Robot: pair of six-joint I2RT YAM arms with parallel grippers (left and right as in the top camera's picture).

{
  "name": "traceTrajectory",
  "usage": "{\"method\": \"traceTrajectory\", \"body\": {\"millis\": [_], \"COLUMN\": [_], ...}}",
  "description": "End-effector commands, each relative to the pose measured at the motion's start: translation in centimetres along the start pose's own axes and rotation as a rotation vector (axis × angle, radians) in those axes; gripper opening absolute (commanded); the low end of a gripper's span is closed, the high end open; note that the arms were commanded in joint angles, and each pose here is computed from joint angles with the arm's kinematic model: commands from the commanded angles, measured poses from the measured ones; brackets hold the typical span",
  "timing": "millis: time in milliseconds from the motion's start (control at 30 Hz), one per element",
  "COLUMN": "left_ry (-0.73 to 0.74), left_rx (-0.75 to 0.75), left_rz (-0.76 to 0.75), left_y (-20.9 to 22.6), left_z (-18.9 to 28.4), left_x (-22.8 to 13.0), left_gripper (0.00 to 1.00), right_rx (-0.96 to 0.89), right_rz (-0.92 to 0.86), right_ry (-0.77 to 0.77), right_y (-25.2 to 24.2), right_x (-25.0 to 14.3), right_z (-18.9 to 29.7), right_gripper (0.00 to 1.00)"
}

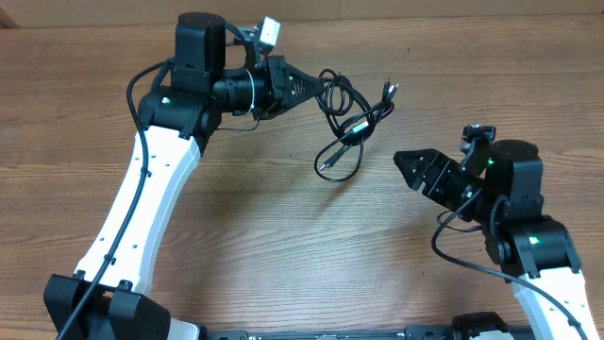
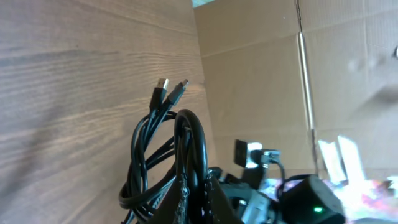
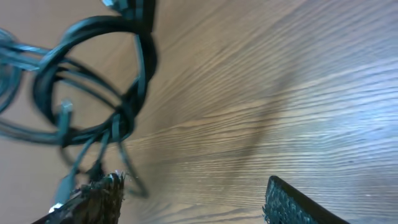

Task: Untangle cables

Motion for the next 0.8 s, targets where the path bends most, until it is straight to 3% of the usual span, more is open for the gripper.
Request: {"method": "traceTrajectory", "body": {"millis": [0, 200, 433, 767], "left_ry": [0.019, 0.019, 0.017, 0.128], "left_rx": [-0.052, -0.054, -0.058, -0.183], "left_rz": [0.063, 0.119, 0.106, -0.155], "left_y": [-2.7, -2.8, -2.9, -5.3], "left_z": [0.9, 0.9, 0.9, 1.3], "left_x": [-1.0, -0.9, -0.9, -2.6], "left_gripper": [0.04, 0.04, 0.04, 0.04], "right_rx": [-0.056, -0.038, 0.143, 0.138], "right_rz": [0.001, -0.004, 0.026, 0.033], "right_ry": [-0.004, 0.014, 0.045, 0.025], "right_y": [-1.3, -1.3, 1.8, 1.8], "right_x": [0.2, 0.3, 0.3, 0.7], "right_z": [-0.8, -1.8, -1.7, -1.7], "right_gripper": [0.71, 0.7, 0.66, 0.66]}}
Point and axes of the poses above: each gripper's point midway between its finger pads, its own z axis back along the fingers, its own y axis along the line the jaws close on, x = y × z, the point moved 1 cm from there along z, back along the fingers, and after that the axes turned 10 degrees about z, right-handed, at the moved point
